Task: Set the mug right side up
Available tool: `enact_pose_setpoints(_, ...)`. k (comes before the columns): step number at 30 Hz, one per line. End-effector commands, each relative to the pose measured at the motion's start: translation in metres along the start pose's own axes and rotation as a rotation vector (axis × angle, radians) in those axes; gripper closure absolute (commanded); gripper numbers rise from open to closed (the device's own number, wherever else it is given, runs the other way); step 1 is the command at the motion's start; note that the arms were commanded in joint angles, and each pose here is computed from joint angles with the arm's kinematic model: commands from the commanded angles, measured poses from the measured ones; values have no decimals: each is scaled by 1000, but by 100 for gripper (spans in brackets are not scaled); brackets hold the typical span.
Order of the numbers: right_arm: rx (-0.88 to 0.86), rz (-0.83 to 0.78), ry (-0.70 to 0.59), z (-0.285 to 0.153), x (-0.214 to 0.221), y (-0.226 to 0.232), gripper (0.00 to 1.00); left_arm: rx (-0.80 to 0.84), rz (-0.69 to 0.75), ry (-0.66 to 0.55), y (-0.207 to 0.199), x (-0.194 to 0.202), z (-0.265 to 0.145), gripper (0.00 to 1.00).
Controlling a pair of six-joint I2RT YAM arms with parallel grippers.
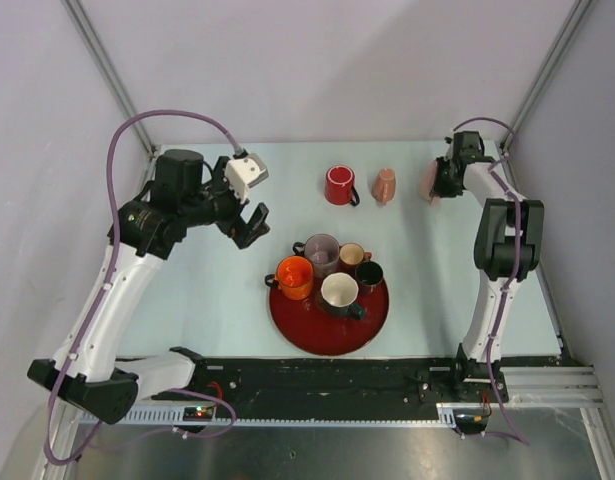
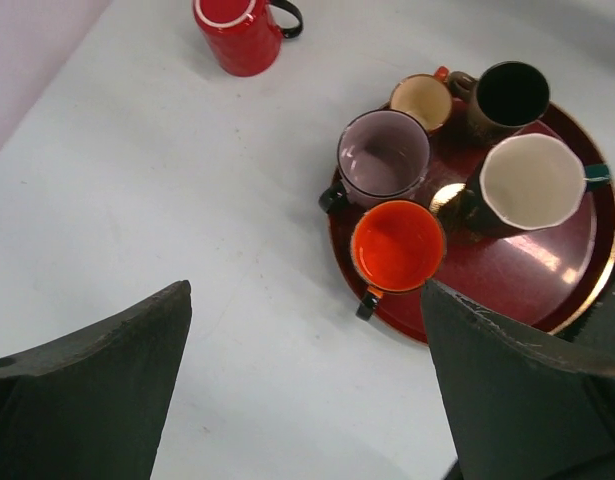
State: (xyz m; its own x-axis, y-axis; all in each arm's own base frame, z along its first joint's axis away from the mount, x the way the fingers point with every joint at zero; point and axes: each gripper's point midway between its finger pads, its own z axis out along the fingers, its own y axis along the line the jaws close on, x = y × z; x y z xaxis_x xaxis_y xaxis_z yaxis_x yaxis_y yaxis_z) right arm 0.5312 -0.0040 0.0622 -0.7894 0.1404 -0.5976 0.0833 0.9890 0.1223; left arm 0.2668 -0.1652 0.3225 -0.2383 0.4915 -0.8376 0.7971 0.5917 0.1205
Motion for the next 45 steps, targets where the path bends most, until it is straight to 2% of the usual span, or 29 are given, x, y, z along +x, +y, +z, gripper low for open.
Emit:
enact_pose_setpoints(1,-248,76,-220,-114,-74,53,100,-140,171,-175,18,-28,-21,0)
enact_pose_setpoints(5,-620,145,-367,-228,-98,119,100,-306,439,-447,28,-67,-45,0)
enact_pose_setpoints(8,-952,153,-389,-319,-97,172,100,-444,615,-602,36,-93,-60,0)
enact_pose_setpoints(14,-1362,4,-332,-448,-56,264,100,-546,840,-753,33,-135,-79,0)
enact_pose_setpoints(19,-1615,-103,-239,-514,-19,321,100,-576,981,-858,20,-166,-92,1)
enact_pose_setpoints(22,-1699,-160,-187,-535,-4,341,100,-584,1044,-895,13,-177,-97,3)
enact_pose_setpoints(29,-1723,-216,-119,-539,13,357,100,-629,1038,-956,10,-192,-120,14)
enact_pose_setpoints(39,-1771,-319,2,-542,39,377,100,-620,1084,-956,7,-195,-114,41)
enact_pose_setpoints(40,-1770,-326,21,-540,41,378,100,-624,1083,-951,8,-195,-113,44)
enact_pose_setpoints(42,-1769,-327,53,-535,45,379,100,-629,1080,-946,10,-195,-112,66)
enact_pose_setpoints(43,-1765,-320,70,-532,46,380,100,-629,1075,-944,10,-194,-112,83)
enact_pose_setpoints(44,-1754,-299,82,-526,46,379,100,-628,1069,-944,10,-192,-112,91)
enact_pose_setpoints(45,-1739,-271,93,-520,44,378,96,-627,1060,-938,10,-190,-111,96)
